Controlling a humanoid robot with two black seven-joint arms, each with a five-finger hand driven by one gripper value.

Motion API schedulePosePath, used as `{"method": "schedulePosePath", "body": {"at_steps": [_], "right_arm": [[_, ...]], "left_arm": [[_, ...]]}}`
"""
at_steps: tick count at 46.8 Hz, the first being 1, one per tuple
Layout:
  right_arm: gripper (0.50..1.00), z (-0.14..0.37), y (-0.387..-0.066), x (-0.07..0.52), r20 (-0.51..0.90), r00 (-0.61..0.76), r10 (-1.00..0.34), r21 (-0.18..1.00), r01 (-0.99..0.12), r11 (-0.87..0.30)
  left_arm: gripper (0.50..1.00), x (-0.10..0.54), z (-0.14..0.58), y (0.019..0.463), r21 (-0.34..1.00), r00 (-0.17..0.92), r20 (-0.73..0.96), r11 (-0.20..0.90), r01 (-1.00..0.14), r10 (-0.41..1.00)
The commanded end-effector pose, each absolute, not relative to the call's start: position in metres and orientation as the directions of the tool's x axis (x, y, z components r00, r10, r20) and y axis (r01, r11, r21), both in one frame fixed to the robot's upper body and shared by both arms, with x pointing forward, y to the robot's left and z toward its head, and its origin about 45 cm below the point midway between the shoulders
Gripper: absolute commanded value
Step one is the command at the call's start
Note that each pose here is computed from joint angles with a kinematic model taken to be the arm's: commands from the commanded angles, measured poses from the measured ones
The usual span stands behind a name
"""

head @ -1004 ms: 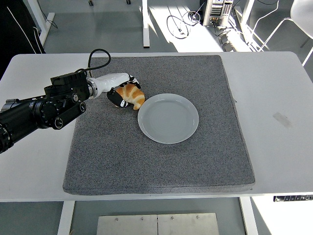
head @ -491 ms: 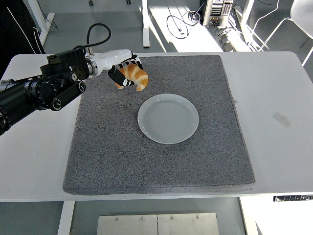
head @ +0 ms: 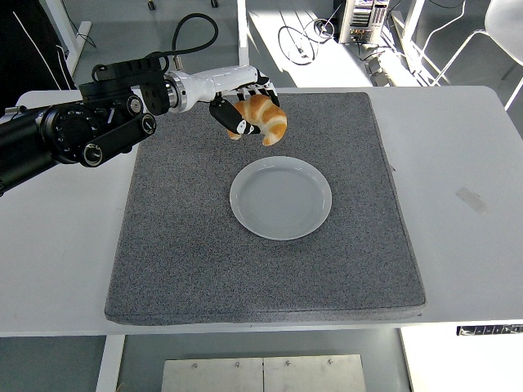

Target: Place the bread on the plate

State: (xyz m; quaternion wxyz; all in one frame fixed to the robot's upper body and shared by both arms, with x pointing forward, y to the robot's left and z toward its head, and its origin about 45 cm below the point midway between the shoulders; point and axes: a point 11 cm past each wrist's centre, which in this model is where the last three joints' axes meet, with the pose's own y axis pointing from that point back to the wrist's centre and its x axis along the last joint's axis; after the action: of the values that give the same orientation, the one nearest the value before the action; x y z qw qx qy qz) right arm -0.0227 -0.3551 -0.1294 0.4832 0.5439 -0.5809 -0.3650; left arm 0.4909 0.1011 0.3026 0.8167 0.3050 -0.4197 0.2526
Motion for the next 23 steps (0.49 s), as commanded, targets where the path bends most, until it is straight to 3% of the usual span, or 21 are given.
{"method": "schedulePosePath", "body": {"at_steps": [1, 23], "right_arm": [[1.000, -0.129, -0.355, -0.023, 0.164, 0.059, -0.985, 0.950, -0.278, 0.142], [1.000, -0.129, -0.355, -0.023, 0.164, 0.059, -0.985, 0.950, -0.279, 0.142]], "left_arm": [[0.500, 0.486, 0.300, 0.090, 0.288, 0.528, 0.837, 0.702, -0.651, 0.146], [0.500, 0.452, 0.265, 0.030, 0.383, 0.560, 0.828, 0.764, -0.519, -0.035]]}}
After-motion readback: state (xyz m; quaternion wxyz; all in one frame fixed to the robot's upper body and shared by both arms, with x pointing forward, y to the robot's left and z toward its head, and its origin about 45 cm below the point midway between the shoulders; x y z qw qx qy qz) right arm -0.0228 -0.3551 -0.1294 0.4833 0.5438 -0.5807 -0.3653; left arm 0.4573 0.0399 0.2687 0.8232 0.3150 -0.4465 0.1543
